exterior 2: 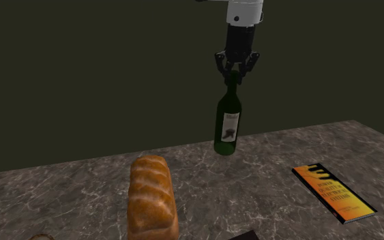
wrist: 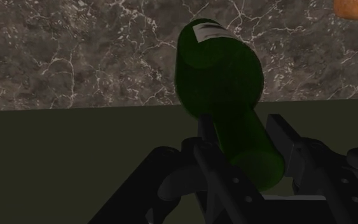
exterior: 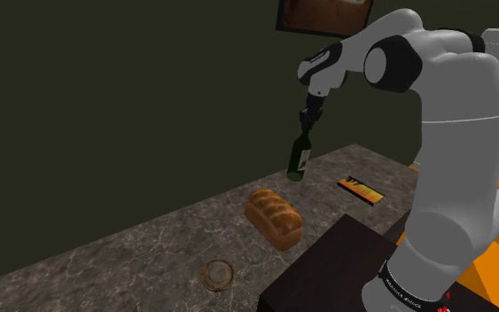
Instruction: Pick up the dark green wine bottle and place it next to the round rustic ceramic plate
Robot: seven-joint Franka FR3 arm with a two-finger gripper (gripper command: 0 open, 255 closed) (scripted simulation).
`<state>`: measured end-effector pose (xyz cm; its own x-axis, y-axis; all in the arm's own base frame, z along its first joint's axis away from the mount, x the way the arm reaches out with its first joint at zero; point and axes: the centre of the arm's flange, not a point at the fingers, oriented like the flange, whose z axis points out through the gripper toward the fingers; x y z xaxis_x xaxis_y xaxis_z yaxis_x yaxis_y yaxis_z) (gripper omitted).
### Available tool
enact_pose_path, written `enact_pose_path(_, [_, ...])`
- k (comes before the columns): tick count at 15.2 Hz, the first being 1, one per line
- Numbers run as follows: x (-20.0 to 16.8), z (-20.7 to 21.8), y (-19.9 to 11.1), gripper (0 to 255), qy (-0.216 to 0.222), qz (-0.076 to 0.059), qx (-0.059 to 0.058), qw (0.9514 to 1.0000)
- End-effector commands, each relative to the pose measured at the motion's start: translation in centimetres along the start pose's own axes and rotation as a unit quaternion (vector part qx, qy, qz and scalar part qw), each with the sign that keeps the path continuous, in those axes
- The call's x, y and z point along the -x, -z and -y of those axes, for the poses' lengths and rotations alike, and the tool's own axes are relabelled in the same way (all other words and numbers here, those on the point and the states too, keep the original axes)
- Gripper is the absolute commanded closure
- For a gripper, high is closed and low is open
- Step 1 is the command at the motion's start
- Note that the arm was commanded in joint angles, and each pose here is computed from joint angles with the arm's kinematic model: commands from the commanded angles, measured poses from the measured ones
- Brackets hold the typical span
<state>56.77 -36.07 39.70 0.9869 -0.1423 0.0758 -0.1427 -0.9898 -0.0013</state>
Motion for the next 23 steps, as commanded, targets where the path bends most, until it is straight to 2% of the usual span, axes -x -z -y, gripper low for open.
enact_pose_path(1, [-0.1, -0.1, 1.1, 255, 0.000, 0.000, 0.000, 1.0000])
enact_pose_path(6, [-0.3, -0.1, 3.6, 255, 0.000, 0.000, 0.000, 1.0000])
enact_pose_path(23, [1.9, 22.3, 3.8, 255, 0.000, 0.000, 0.000, 1.0000])
